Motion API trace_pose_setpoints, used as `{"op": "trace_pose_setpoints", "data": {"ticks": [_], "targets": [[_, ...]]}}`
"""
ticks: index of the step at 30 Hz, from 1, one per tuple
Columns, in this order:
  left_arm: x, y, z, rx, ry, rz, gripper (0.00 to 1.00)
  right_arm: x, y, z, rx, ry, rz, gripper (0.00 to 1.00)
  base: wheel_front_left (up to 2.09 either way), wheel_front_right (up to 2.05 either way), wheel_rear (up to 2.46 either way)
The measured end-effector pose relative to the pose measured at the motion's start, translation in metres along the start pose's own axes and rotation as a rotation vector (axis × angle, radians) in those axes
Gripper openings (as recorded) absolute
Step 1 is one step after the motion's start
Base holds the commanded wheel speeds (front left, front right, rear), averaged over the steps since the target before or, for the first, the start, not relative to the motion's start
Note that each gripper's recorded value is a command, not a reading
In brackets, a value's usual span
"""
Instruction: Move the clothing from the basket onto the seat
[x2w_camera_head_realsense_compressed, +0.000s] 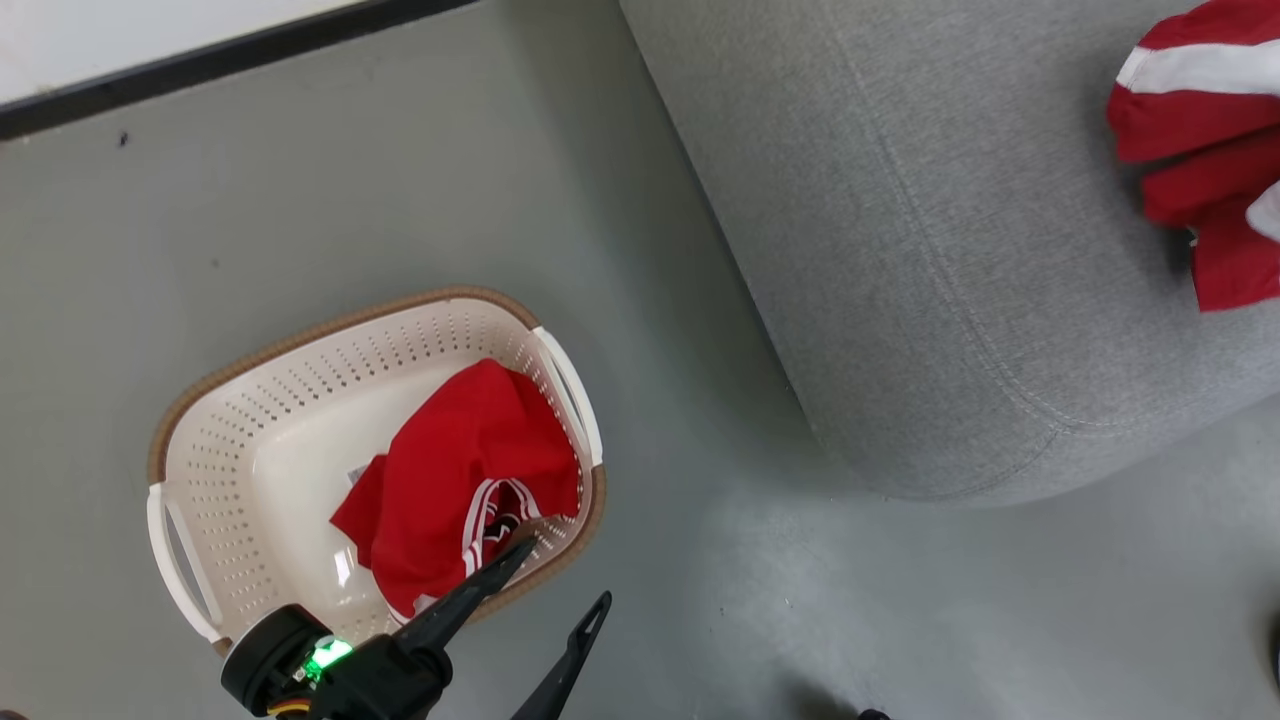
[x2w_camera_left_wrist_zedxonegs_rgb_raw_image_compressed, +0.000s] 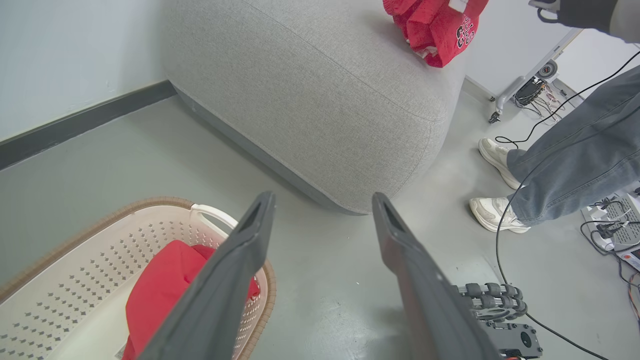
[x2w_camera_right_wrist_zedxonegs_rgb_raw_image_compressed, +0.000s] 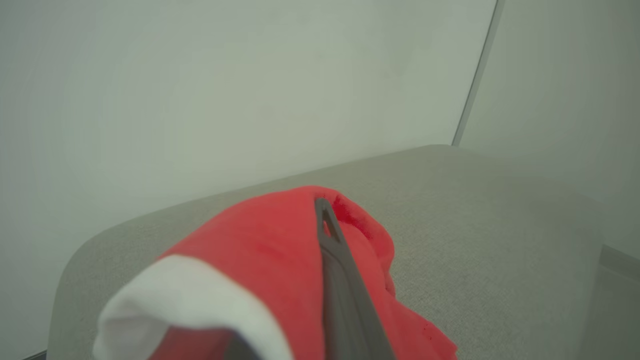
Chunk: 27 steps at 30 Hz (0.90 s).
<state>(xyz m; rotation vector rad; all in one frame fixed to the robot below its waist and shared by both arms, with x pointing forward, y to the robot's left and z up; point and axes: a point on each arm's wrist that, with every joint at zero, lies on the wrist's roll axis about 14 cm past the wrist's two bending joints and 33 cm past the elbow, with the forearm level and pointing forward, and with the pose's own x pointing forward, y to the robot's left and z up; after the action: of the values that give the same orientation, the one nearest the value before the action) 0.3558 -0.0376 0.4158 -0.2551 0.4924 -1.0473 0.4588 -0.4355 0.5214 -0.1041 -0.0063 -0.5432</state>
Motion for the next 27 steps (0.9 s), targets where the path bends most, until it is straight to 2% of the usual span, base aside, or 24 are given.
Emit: {"op": "trace_pose_setpoints", "data": {"ticks": [4, 9, 10, 11, 14, 15, 16, 24, 27], "targets": [[0.001, 0.007, -0.007, -0.022, 0.015, 0.007, 1.00, -0.004, 0.013, -0.037, 0.030, 0.086, -0.006, 0.00, 0.00, 0.00, 0.00], [-0.001, 0.021, -0.013, -0.037, 0.028, 0.039, 1.00, -0.005, 0.008, -0.067, 0.044, 0.162, -0.055, 0.00, 0.00, 0.00, 0.00], [-0.001, 0.024, -0.014, -0.039, 0.029, 0.047, 1.00, -0.004, 0.009, -0.071, 0.046, 0.171, -0.056, 0.08, 0.00, 0.00, 0.00], [-0.002, 0.026, -0.015, -0.040, 0.031, 0.054, 1.00, -0.002, 0.012, -0.073, 0.053, 0.177, -0.056, 0.08, 0.00, 0.00, 0.00], [-0.002, 0.030, -0.017, -0.045, 0.037, 0.066, 1.00, -0.002, 0.024, -0.083, 0.068, 0.198, -0.040, 0.49, 0.00, 0.00, 0.00], [-0.002, 0.031, -0.018, -0.045, 0.038, 0.068, 1.00, -0.004, 0.028, -0.086, 0.074, 0.208, -0.035, 0.78, 0.00, 0.00, 0.00], [-0.002, 0.031, -0.018, -0.043, 0.039, 0.069, 1.00, -0.006, 0.032, -0.089, 0.079, 0.216, -0.028, 1.00, 0.00, 0.00, 0.00], [0.000, 0.025, -0.010, -0.032, 0.016, 0.067, 1.00, -0.019, 0.038, -0.097, 0.025, 0.249, 0.022, 1.00, 0.00, 0.00, 0.00], [0.001, 0.020, -0.006, -0.034, 0.004, 0.064, 1.00, -0.020, 0.039, -0.088, -0.003, 0.231, 0.058, 1.00, 0.00, 0.00, 0.00]]}}
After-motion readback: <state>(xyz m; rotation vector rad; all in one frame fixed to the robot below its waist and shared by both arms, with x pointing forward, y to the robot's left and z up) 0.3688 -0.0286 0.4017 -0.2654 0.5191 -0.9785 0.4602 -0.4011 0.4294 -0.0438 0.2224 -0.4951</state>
